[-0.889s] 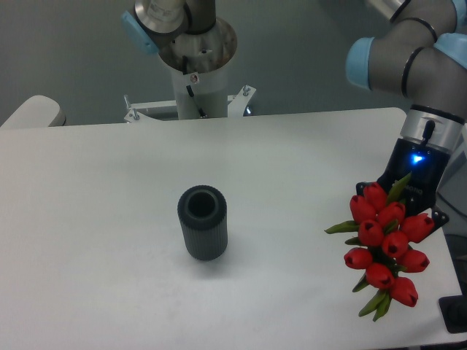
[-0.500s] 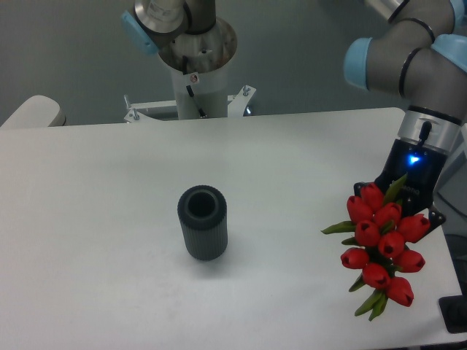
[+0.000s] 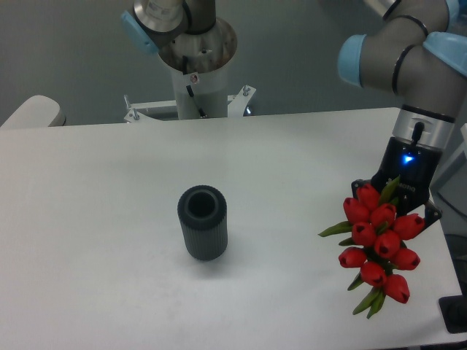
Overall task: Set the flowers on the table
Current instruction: 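Lift the red tulip bunch slightly with the gripper, then move the held tulips toward the vase and lower them onto the table, then open the gripper to release the tulips and raise it away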
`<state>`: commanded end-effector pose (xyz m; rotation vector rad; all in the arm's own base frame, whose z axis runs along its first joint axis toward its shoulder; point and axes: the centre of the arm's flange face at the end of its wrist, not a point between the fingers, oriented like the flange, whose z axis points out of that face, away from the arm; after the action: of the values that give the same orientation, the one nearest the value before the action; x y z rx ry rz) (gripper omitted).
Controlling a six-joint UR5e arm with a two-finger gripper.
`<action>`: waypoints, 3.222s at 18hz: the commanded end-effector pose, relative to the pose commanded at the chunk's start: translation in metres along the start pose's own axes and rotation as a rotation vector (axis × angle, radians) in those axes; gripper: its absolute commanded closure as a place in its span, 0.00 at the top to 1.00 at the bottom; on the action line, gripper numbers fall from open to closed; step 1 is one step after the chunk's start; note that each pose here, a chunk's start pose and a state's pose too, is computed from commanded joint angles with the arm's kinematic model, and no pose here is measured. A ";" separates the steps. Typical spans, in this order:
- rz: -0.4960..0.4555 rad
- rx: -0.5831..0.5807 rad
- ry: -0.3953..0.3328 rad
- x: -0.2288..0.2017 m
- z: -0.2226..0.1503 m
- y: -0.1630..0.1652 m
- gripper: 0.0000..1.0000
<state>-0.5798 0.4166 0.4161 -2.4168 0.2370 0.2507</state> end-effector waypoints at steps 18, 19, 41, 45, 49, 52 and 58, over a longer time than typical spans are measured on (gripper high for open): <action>0.056 -0.530 -0.038 0.043 0.032 0.050 0.32; 0.063 -0.562 -0.036 0.047 0.036 0.051 0.32; -0.005 -0.785 0.071 0.113 0.140 0.079 0.34; -0.001 -0.775 0.050 0.111 0.139 0.077 0.75; 0.011 -0.758 0.014 0.106 0.131 0.067 1.00; 0.025 -0.742 -0.019 0.099 0.116 0.052 1.00; 0.053 -0.687 -0.106 0.075 0.089 0.007 1.00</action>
<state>-0.5195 0.4620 0.3270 -3.0626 0.1857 0.5571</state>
